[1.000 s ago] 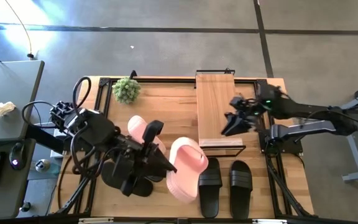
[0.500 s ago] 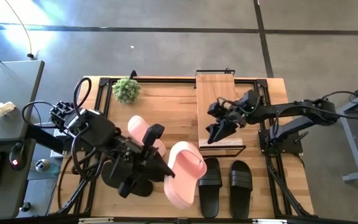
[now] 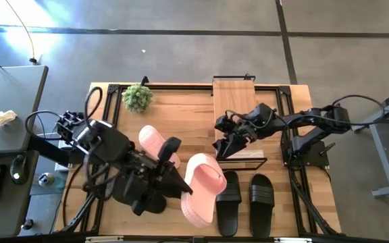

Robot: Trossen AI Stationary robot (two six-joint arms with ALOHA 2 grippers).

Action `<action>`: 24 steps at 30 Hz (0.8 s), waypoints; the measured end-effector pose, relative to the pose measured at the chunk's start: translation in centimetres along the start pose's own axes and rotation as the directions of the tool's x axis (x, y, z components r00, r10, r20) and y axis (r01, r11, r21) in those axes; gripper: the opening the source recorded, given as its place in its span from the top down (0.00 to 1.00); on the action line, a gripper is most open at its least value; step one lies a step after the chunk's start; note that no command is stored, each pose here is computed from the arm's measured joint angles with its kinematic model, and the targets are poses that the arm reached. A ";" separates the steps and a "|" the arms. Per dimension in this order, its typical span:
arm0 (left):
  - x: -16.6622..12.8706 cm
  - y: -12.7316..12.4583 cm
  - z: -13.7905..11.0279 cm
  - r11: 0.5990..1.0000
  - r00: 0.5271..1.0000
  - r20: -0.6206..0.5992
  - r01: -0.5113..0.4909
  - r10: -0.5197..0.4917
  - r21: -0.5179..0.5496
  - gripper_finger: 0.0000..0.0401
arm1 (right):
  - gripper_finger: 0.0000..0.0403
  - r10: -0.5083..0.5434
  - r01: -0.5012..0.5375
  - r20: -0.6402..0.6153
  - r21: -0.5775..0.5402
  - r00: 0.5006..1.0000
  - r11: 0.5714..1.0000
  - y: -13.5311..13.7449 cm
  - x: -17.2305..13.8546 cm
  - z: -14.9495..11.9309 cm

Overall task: Pick and place slides into the shelf
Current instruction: Put the pink slipper under the shelf

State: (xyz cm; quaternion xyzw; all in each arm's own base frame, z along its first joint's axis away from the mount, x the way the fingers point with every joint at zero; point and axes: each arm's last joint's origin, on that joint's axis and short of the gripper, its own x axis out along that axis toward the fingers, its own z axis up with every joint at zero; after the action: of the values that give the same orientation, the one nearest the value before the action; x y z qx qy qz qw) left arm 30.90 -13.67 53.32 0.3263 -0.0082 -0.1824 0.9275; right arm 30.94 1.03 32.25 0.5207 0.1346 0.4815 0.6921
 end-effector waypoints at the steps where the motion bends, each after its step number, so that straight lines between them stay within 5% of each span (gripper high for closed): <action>1: 0.3 0.0 -0.3 1.000 1.000 -0.009 0.001 -0.001 -0.001 0.92 | 0.57 0.009 -0.009 -0.011 -0.008 1.000 1.000 0.2 0.5 0.3; 10: 0.7 0.3 -0.5 1.000 1.000 -0.017 -0.027 0.027 -0.004 0.92 | 0.57 0.019 -0.019 -0.117 0.005 0.993 1.000 0.1 3.0 1.4; 24: 0.6 0.4 -0.3 0.999 0.999 0.001 -0.036 0.036 -0.003 0.92 | 0.57 -0.047 0.046 -0.026 -0.037 0.999 0.998 -0.5 -0.5 3.7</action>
State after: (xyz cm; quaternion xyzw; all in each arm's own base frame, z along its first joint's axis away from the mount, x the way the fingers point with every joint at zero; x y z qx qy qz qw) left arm 31.68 -13.39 53.24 0.3247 -0.0143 -0.1659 0.9310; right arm 33.45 -1.58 33.23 0.4983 0.1470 0.4747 0.7105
